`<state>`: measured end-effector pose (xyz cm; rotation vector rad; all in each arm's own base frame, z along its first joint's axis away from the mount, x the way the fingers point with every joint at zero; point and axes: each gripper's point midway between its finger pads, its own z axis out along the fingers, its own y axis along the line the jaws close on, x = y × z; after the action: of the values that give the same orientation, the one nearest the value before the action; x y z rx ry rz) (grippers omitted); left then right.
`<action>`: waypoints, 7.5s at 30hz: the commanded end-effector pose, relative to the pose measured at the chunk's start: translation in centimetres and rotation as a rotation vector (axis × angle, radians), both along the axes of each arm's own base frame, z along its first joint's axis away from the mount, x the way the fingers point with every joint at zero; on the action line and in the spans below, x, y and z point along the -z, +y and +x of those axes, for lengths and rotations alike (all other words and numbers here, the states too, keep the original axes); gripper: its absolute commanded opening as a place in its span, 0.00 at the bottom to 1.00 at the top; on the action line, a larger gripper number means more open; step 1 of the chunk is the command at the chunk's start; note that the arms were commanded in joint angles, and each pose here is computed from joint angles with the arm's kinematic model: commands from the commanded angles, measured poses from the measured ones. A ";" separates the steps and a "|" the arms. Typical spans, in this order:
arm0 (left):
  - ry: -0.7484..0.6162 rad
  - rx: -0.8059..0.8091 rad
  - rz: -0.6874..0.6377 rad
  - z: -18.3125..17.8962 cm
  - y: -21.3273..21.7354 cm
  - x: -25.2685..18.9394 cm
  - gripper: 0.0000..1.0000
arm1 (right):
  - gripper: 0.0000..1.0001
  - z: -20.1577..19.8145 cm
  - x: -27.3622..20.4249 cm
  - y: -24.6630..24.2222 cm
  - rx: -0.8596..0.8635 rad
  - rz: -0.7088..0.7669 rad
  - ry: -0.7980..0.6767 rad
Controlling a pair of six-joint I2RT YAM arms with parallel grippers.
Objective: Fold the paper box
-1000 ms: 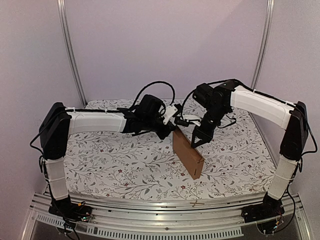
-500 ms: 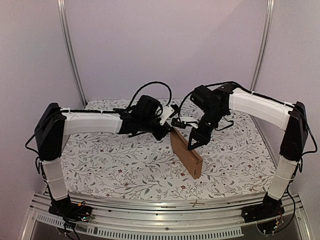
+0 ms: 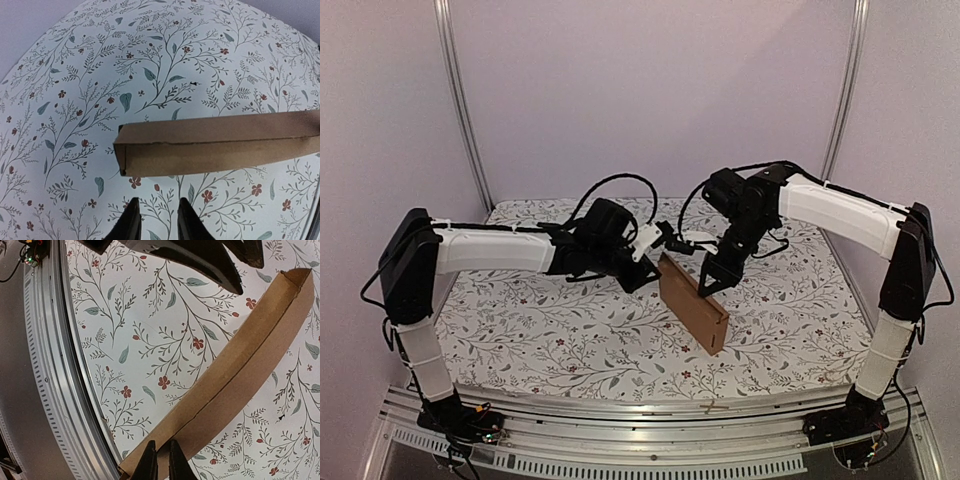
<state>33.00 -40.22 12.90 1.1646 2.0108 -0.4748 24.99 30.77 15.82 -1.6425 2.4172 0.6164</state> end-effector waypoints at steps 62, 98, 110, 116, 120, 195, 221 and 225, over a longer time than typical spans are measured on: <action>0.503 -0.384 -0.485 5.0 -2.5 0.8 0.42 | 0.13 1.3 2.5 -1.6 -0.009 -0.112 -0.039; 0.500 -0.402 -0.476 5.1 -1.2 3.2 0.39 | 0.23 -3.3 -3.3 -5.8 -0.241 0.082 -0.257; 0.495 -0.397 -0.483 5.3 -1.2 2.7 0.39 | 0.21 -4.2 -1.1 -5.2 -0.363 0.030 -0.311; 0.495 -0.397 -0.480 5.4 -1.2 2.5 0.39 | 0.19 -4.5 -0.3 -4.6 -0.387 0.022 -0.304; 0.497 -0.397 -0.478 5.4 -1.2 2.6 0.39 | 0.16 -4.8 0.9 -4.4 -0.404 -0.001 -0.292; 0.532 -0.417 -0.493 5.2 -0.8 4.2 0.36 | 0.27 -6.9 -1.1 -0.6 -0.523 0.063 -0.404; 0.543 -0.420 -0.513 5.0 -0.4 5.0 0.35 | 0.24 -8.1 -2.8 0.5 -0.526 0.122 -0.379; 0.541 -0.426 -0.512 5.1 -0.3 5.2 0.35 | 0.23 -8.0 -2.7 1.5 -0.518 0.159 -0.358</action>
<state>38.90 -42.29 13.29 0.3188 2.1359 -1.1675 17.80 31.32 17.67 -2.1261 1.6644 0.4149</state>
